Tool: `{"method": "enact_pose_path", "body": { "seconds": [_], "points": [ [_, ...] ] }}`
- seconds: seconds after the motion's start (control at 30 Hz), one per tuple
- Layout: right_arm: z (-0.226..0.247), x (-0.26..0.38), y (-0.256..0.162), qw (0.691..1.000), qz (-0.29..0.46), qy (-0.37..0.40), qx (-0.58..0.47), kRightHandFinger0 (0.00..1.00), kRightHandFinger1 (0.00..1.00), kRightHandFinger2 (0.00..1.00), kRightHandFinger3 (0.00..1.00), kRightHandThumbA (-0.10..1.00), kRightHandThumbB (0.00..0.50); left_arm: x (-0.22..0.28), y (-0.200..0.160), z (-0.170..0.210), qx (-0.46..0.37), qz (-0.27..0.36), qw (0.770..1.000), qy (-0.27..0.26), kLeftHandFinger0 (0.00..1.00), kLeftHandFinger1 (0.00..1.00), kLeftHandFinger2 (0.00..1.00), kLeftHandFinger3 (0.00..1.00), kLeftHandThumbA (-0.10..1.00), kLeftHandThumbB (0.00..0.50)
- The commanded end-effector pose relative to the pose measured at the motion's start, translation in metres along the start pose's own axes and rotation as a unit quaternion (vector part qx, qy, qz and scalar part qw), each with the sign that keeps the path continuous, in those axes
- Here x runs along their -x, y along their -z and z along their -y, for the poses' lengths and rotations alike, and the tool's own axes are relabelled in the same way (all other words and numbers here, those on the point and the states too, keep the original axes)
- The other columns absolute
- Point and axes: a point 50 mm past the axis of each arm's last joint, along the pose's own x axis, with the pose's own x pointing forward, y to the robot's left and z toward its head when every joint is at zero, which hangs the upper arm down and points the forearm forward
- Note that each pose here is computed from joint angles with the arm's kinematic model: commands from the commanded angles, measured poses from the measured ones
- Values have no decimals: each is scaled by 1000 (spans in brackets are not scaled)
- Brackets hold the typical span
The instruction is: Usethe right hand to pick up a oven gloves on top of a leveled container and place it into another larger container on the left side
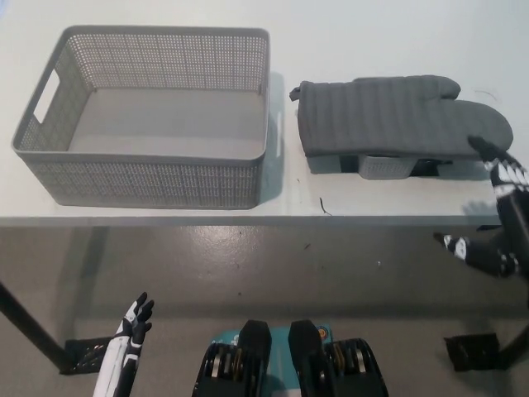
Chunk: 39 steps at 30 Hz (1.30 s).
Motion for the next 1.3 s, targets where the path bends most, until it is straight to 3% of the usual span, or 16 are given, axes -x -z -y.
{"method": "enact_pose_path", "body": {
  "seconds": [0.0,0.23,0.43,0.9,1.0,1.1,1.27],
  "points": [
    [29,-76,-3,967,-74,-2,244,1000,1000,1000,1000,1000,287,-18,-30,-7,-15,86,996,-2,1000,1000,1000,1000,1000,142],
    [15,-108,10,957,-112,-35,265,1000,1000,1000,1000,1000,319,-17,-30,-5,-19,85,996,1,1000,1000,1000,1000,1000,133],
    [1,-123,20,955,-126,-56,261,1000,1000,1000,1000,1000,296,-17,-31,-7,-24,87,996,4,1000,1000,1000,1000,1000,129],
    [-8,-146,44,942,-148,-68,292,1000,1000,1000,1000,1000,323,-16,-31,-6,-28,87,996,7,1000,1000,1000,1000,1000,86],
    [-9,-153,42,946,-147,-62,282,1000,1000,1000,1000,1000,319,-17,-29,-6,-27,84,996,7,1000,1000,1000,1000,1000,100],
    [-12,-159,39,951,-122,-38,282,1000,1000,1000,1000,1000,304,-17,-29,-5,-32,84,996,9,1000,1000,1000,1000,1000,99],
    [-28,-159,34,966,-24,93,239,1000,1000,1000,1000,1000,275,-17,-26,-1,-31,80,996,14,1000,1000,1000,1000,1000,106]
  ]
}}
